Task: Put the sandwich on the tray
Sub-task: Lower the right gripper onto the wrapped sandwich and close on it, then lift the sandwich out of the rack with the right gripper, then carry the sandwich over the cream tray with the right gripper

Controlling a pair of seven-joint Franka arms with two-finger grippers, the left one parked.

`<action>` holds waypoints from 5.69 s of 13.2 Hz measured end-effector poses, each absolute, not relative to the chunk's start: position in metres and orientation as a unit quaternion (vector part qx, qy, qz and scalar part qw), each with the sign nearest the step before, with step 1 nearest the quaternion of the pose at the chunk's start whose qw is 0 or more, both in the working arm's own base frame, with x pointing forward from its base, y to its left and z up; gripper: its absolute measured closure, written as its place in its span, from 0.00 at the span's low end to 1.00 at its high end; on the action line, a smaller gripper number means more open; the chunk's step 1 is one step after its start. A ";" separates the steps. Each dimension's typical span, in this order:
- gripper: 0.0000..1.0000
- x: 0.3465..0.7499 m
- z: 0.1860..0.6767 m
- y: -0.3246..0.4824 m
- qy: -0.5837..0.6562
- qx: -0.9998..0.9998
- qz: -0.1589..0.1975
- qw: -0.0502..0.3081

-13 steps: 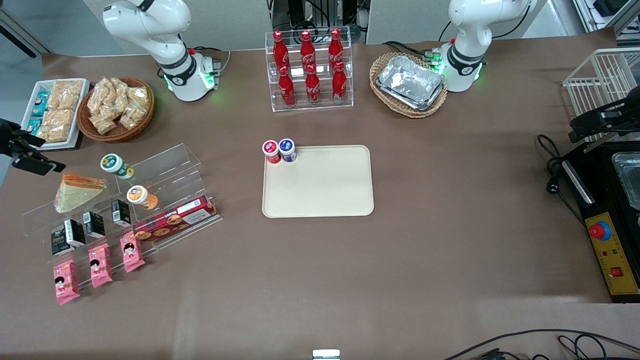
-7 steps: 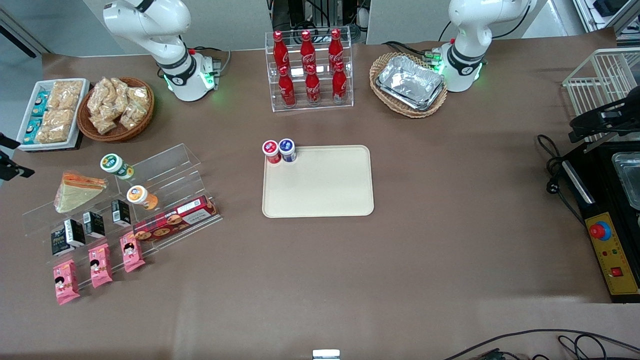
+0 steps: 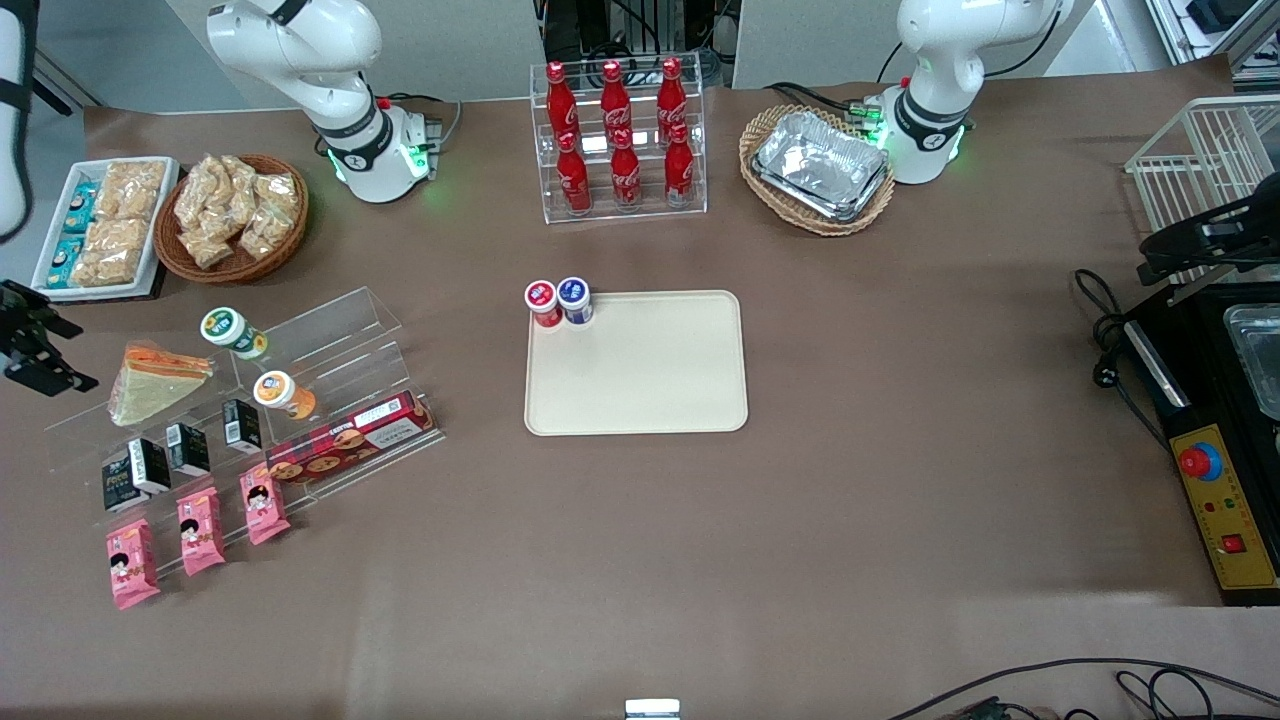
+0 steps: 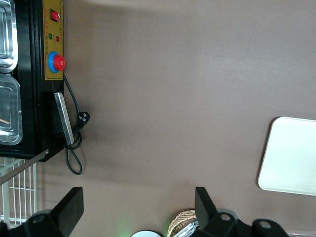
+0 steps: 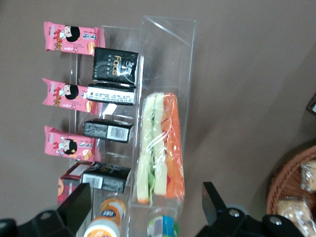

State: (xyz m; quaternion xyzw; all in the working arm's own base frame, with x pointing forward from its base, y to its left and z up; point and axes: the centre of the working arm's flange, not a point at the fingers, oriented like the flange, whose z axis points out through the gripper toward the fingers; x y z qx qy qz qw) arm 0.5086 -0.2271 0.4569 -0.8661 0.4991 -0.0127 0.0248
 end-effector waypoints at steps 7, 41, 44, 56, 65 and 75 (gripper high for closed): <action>0.00 0.507 0.414 -0.219 0.496 -0.868 -0.011 0.019; 0.66 0.549 0.551 0.133 0.051 -0.998 0.035 0.017; 0.66 0.535 0.550 0.179 -0.086 -0.996 0.035 0.016; 0.65 0.498 0.503 0.316 -0.453 -0.890 0.042 0.016; 0.65 0.440 0.418 0.453 -0.571 -0.820 0.034 0.020; 0.65 0.468 0.317 0.490 -0.631 -0.776 0.003 -0.030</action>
